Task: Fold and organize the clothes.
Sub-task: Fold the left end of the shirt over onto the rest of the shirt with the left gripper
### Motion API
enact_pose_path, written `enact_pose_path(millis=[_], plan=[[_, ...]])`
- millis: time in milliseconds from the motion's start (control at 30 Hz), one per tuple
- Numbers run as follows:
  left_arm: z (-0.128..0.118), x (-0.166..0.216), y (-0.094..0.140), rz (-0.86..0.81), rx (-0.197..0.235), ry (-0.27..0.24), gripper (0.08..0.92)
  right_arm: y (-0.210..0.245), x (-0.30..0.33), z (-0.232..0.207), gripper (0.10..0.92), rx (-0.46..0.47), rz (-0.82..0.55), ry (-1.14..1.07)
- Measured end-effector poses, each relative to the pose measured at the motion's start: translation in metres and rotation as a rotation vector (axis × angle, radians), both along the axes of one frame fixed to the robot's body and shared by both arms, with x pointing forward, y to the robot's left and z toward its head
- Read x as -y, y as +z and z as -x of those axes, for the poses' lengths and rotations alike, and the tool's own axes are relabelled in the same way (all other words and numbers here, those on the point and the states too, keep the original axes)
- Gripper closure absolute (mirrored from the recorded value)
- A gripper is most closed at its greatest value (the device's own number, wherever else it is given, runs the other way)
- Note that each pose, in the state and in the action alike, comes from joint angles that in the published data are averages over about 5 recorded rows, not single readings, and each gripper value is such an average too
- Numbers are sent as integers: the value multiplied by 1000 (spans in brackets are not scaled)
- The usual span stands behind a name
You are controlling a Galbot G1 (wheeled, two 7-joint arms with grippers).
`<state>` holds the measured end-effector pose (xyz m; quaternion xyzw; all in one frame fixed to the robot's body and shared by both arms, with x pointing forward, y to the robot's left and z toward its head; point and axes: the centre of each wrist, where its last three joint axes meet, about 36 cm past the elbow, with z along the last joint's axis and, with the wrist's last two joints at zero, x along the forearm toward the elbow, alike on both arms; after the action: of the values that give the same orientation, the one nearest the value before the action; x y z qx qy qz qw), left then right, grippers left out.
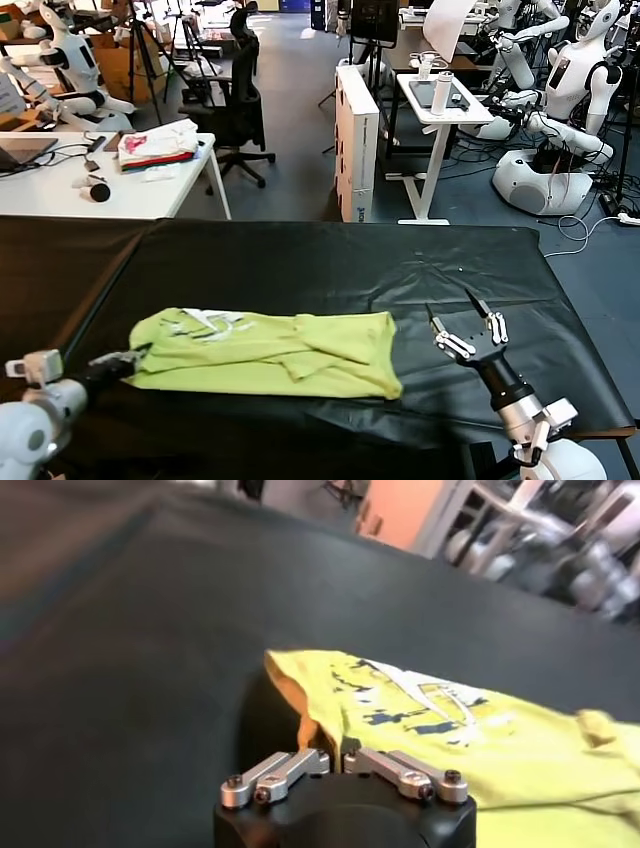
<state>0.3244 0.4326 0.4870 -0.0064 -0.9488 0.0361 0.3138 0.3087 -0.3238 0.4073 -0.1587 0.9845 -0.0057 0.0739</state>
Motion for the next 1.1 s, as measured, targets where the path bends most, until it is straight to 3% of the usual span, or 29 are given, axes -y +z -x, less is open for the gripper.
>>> enact_pose_path(millis=[233,367,533,733,1100], plan=[[12,13,9,-78,27,0,819,-2,2,2,115,-29,6,-56],[17,40,13,40,57,-17,819,-5,7,5,115,-55,11,-95],[21,86,13,282,81,-74,819,-9,14,10,115,-75,27,-125],[19,135,-2,429,68,-131,819,-13,13,17,115,-85,41,-136],[3,219,-33,542,27,-226,819,-16,9,26,115,-92,51,-146]])
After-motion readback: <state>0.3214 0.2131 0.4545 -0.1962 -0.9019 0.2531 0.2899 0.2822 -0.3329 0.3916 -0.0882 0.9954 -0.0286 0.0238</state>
